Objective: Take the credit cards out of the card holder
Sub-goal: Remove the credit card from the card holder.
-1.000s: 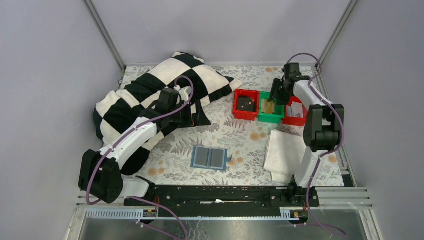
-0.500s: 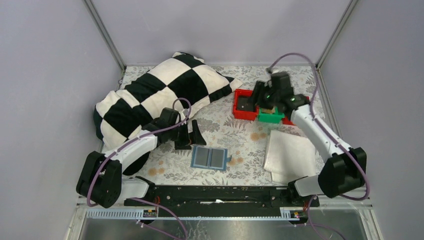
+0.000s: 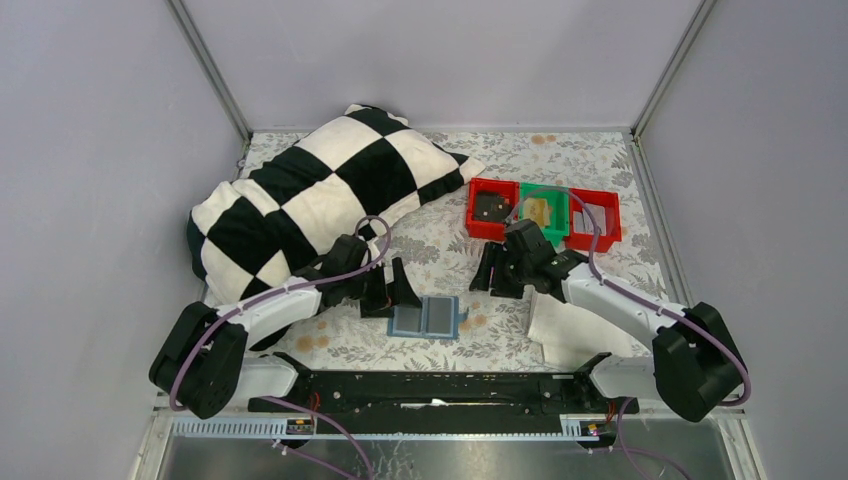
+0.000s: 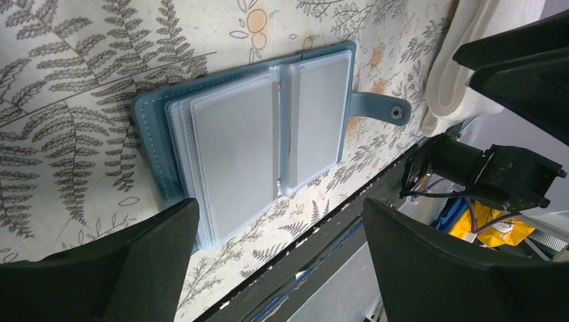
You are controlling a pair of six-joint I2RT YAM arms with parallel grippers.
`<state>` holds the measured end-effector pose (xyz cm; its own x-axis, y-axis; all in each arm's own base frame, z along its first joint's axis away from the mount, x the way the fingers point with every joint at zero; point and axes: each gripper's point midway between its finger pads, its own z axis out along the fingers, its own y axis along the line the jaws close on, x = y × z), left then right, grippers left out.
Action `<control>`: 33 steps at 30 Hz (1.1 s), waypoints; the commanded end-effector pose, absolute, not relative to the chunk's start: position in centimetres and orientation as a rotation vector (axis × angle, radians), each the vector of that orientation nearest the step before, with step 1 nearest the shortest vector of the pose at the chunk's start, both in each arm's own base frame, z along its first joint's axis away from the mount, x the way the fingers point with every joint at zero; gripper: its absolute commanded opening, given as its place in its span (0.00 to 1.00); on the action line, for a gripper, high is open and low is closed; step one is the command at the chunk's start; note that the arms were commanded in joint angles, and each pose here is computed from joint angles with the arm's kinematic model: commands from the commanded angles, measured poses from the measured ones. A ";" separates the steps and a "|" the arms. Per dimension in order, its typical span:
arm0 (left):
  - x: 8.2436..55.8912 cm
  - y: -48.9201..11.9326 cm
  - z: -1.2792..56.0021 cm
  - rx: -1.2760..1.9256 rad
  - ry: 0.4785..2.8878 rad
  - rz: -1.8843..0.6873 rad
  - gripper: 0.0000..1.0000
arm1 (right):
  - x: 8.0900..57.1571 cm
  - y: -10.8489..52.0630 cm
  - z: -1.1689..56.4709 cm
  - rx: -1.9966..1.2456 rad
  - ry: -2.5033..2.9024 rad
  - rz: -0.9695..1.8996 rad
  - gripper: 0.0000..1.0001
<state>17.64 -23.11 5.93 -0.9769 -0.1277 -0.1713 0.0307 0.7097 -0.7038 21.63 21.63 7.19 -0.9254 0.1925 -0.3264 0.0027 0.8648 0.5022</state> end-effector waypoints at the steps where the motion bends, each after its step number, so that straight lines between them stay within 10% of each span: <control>1: 18.6 -24.4 8.0 -0.053 2.599 -1.203 0.95 | 21.8 21.7 7.5 0.181 2.624 0.741 0.64; 33: 19.7 -23.9 6.9 -0.056 2.653 -1.027 0.97 | 20.0 23.6 3.3 0.226 2.717 0.905 0.64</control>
